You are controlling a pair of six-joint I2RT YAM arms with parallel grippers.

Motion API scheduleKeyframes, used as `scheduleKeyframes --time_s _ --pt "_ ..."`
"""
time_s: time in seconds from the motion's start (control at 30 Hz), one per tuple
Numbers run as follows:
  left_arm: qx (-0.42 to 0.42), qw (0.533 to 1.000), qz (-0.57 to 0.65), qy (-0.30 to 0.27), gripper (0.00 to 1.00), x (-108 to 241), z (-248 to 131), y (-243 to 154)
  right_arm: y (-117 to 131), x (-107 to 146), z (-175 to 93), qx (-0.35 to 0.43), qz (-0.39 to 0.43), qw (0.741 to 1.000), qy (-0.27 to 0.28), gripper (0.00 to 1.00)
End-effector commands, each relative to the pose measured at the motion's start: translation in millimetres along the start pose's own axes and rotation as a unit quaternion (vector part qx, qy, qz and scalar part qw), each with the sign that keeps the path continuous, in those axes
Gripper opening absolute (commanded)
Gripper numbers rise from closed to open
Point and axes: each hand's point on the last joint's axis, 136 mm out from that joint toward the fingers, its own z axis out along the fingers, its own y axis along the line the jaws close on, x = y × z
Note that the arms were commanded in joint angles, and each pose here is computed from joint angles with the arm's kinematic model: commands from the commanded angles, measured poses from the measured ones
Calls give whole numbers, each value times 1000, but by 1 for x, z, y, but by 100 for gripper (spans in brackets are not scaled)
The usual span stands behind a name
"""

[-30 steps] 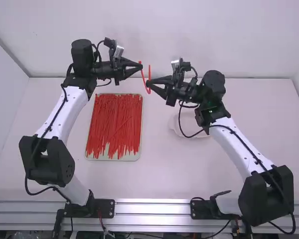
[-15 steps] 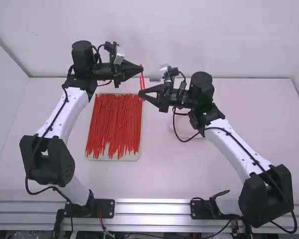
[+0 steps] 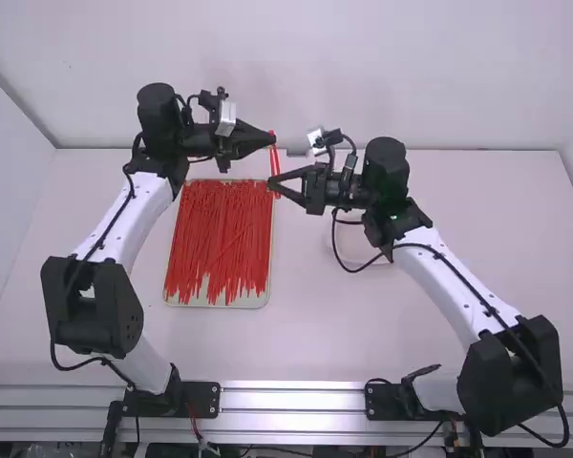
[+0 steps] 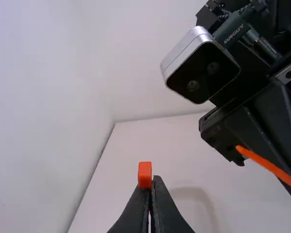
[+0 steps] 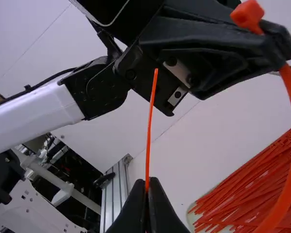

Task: Fasten the cable tie

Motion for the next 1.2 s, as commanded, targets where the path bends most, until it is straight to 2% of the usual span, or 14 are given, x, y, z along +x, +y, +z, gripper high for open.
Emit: scheduleKeyframes --time_s 0.0,0.6,0.9,1.17 --pt "16 1000 12 -5 2 -1 4 -7 2 5 2 -7 6 1000 7 0" --pt "74 994 71 -27 2 -15 2 -26 -9 -5 -4 16 40 999 -14 0" --pt "68 995 72 -26 2 -16 4 -24 -8 -7 -4 14 45 999 -17 0" --pt "24 997 65 -16 2 -13 19 -12 -9 -11 -7 15 43 999 -24 0"
